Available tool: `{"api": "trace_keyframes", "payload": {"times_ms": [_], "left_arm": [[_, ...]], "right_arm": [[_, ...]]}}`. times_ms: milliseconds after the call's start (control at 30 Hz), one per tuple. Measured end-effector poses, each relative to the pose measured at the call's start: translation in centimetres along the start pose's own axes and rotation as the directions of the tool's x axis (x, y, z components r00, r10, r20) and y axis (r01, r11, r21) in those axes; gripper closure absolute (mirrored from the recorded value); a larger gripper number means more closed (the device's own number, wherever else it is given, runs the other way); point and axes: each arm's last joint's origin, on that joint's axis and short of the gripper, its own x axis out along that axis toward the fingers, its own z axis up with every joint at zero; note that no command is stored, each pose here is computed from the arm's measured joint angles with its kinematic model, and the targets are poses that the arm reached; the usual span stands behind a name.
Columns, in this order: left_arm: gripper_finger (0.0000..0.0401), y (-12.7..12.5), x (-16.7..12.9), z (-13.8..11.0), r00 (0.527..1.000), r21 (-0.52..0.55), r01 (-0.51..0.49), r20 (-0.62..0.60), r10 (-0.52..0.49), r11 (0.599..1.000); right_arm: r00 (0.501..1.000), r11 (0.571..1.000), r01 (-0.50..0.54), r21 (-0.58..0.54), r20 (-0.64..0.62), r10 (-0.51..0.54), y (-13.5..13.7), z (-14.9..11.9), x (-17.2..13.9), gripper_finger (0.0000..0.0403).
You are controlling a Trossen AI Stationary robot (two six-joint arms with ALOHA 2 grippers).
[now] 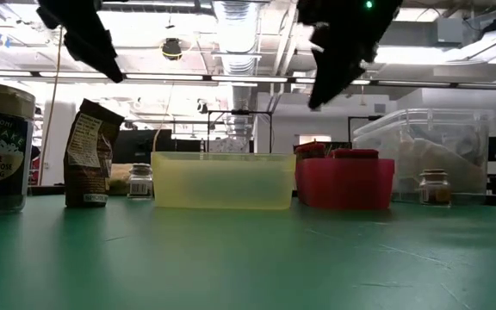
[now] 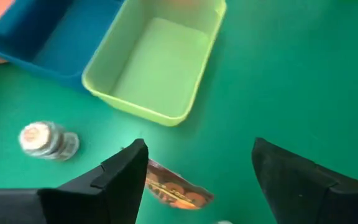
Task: Sort spices by type
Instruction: Put the orange seasoning bag into the yellow bin
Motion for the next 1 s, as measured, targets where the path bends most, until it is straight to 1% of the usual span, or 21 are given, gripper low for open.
{"api": "trace_keyframes", "payload": {"times_ms": [133,200,267,433,567,667,800,900,1000], "left_arm": [[0.0139,-0.9,0.7,1.1,0.997,0.012,-0.063,-0.040,0.063,0.998],[0.0143,-1.5,1.2,1.6,0.992,0.035,-0.098,-0.077,0.100,0.995],[0.0145,-1.9,1.8,1.9,0.979,0.054,-0.159,-0.117,0.164,0.986],[0.0146,-2.4,3.0,2.3,0.943,0.063,-0.285,-0.162,0.292,0.956],[0.0146,-2.8,4.1,2.1,0.927,0.019,-0.330,-0.183,0.328,0.944],[0.0146,-2.8,5.2,1.7,0.905,0.011,-0.371,-0.219,0.364,0.929],[0.0146,-2.5,6.1,1.3,0.865,0.015,-0.432,-0.275,0.419,0.902],[0.0146,-2.2,6.6,1.0,0.836,0.031,-0.459,-0.324,0.443,0.888],[0.0149,-2.0,6.5,0.8,0.824,0.038,-0.460,-0.355,0.442,0.887]], "right_arm": [[0.985,0.990,0.093,0.104,0.135,-0.107,-0.7,0.9,-1.1,0.0101],[0.975,0.983,0.098,0.153,0.184,-0.126,-0.9,1.3,-1.5,0.0101],[0.970,0.979,0.089,0.181,0.209,-0.127,-1.0,1.7,-1.7,0.0101],[0.968,0.980,0.090,0.175,0.216,-0.127,-0.9,1.7,-1.7,0.0101],[0.969,0.983,0.085,0.160,0.217,-0.119,-0.7,1.5,-2.0,0.0101],[0.970,0.987,0.077,0.142,0.220,-0.108,-0.3,1.3,-2.4,0.0101],[0.970,0.991,0.068,0.118,0.224,-0.093,0.2,1.0,-2.8,0.0101],[0.970,0.992,0.059,0.109,0.230,-0.083,0.4,0.8,-3.1,0.0101],[0.969,0.993,0.052,0.104,0.235,-0.075,0.4,0.7,-3.5,0.0101]]}}
